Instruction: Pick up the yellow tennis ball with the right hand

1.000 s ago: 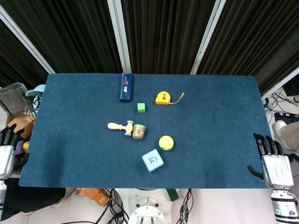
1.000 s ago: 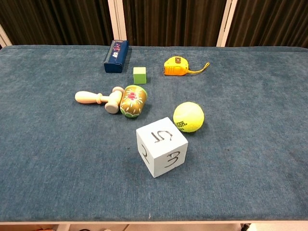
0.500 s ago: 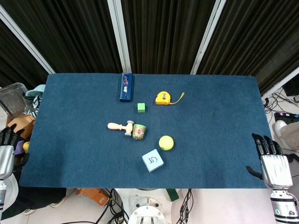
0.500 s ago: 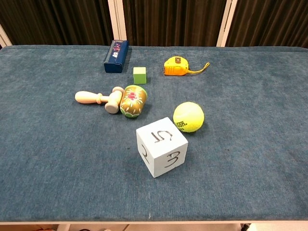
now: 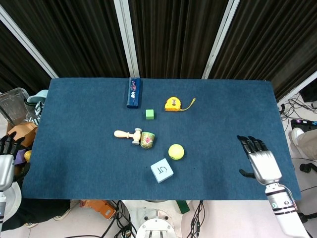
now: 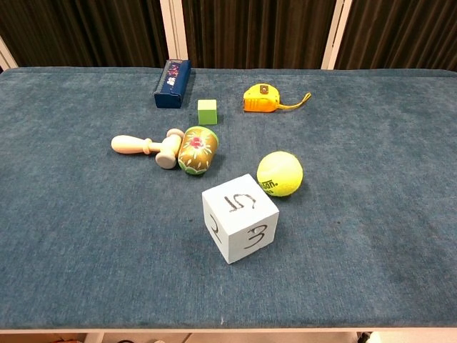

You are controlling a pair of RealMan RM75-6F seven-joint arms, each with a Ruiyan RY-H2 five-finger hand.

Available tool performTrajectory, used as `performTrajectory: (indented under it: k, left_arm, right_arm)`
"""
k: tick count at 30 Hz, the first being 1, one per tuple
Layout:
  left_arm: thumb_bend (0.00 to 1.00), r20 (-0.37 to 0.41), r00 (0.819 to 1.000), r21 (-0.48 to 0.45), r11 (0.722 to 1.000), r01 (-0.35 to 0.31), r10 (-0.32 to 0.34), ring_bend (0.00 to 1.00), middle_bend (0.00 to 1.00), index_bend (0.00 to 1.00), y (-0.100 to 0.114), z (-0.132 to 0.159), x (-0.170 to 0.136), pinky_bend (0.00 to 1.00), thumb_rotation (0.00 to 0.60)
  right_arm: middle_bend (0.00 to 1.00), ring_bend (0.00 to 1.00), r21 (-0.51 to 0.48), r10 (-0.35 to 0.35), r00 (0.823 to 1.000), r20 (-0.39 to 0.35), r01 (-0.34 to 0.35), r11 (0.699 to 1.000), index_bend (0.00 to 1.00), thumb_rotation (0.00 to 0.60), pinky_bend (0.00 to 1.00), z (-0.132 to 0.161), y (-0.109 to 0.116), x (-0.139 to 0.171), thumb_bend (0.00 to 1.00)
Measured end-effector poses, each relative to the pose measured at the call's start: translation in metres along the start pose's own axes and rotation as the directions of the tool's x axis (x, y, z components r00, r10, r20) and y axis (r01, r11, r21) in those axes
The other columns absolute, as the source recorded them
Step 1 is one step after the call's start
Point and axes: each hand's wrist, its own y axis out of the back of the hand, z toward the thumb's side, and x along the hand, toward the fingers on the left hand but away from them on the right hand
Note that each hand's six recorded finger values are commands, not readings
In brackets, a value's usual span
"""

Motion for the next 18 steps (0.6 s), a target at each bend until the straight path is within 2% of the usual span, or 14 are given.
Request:
performTrajectory:
  k: [5,12,18]
  left_arm:
    - [0.28,0.003,1.0,0.004,1.0,-0.001,0.001,0.0,0.0,0.14,0.0,0.0,0.0,0.11,0.6]
    - [0.28,-0.003,1.0,0.002,1.0,-0.004,0.004,0.0,0.0,0.14,0.001,-0.002,0.0,0.11,0.6]
    - [0.28,0.0,1.0,0.008,1.0,0.0,0.0,0.0,0.0,0.14,0.0,-0.001,0.0,0.11,0.6]
  right_arm:
    - [0.19,0.18,-0.008,0.078,0.991,-0.111,-0.079,0.997,0.0,0.6,0.22,0.031,-0.013,-0.052,0.16]
    - [0.19,0.23,-0.043,0.168,0.96,-0.225,-0.182,0.982,0.04,0.6,0.24,0.086,-0.038,-0.117,0.16]
    - [0.23,0.27,-0.075,0.216,0.934,-0.284,-0.246,0.966,0.08,0.6,0.26,0.117,-0.051,-0.139,0.16]
